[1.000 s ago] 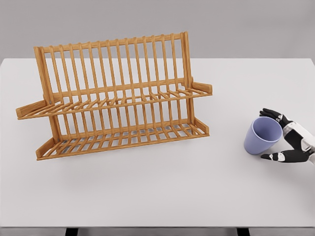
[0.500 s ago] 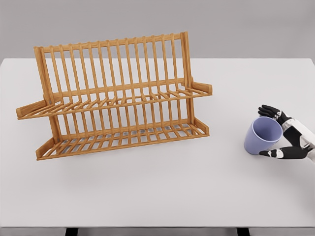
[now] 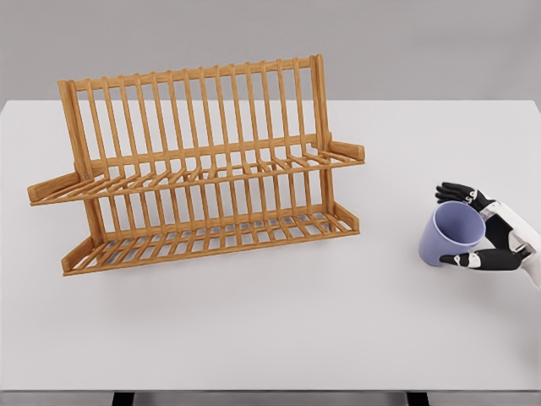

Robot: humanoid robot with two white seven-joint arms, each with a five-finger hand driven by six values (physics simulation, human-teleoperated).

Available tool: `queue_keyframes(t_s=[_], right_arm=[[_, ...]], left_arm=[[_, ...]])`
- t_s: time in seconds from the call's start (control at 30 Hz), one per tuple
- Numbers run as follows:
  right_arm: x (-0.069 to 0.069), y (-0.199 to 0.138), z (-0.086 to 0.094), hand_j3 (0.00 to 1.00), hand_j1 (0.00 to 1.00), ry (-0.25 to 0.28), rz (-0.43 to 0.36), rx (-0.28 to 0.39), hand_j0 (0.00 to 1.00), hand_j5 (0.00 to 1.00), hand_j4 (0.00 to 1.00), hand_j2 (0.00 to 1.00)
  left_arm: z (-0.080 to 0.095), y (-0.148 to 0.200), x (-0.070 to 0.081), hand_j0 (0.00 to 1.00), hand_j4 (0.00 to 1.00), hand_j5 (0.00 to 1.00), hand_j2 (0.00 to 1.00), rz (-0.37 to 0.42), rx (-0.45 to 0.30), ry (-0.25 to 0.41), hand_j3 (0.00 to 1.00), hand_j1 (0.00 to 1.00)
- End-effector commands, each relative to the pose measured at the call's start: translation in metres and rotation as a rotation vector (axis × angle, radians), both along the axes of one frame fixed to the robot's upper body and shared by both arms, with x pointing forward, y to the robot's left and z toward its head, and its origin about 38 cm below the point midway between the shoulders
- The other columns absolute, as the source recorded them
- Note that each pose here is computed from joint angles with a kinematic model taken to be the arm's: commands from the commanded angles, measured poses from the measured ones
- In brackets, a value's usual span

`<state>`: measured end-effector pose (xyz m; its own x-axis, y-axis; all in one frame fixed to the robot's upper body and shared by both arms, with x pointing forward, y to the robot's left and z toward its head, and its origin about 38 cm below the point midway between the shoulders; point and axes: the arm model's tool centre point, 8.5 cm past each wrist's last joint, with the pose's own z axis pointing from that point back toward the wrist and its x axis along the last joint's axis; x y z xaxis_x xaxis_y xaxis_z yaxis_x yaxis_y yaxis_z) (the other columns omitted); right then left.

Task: Right arm put cup on second shelf

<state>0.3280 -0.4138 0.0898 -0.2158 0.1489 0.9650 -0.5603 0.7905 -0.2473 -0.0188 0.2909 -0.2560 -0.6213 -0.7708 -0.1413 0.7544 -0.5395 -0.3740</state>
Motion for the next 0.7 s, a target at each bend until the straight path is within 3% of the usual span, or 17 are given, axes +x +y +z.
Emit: queue_keyframes(t_s=[0.0, 0.17, 0.53, 0.67], right_arm=[[-0.001, 0.001, -0.001, 0.77, 0.77, -0.001, 0.011, -0.014, 0.77, 0.77, 0.77, 0.77], [0.000, 0.001, 0.001, 0.65, 0.65, -0.004, 0.011, -0.017, 0.65, 0.65, 0.65, 0.65], [0.006, 0.008, 0.015, 0.62, 0.62, -0.049, 0.034, -0.008, 0.62, 0.62, 0.62, 0.62], [0.013, 0.011, 0.029, 0.62, 0.62, -0.087, 0.046, -0.006, 0.62, 0.62, 0.62, 0.62]], left_arm=[[0.000, 0.000, 0.000, 1.00, 1.00, 1.00, 1.00, 0.000, 0.001, -0.001, 1.00, 1.00], [0.000, 0.000, 0.000, 1.00, 1.00, 1.00, 1.00, 0.000, 0.001, 0.001, 1.00, 1.00], [0.000, 0.000, 0.000, 1.00, 1.00, 1.00, 1.00, 0.000, 0.001, 0.001, 1.00, 1.00], [0.000, 0.000, 0.000, 1.00, 1.00, 1.00, 1.00, 0.000, 0.001, 0.001, 1.00, 1.00]])
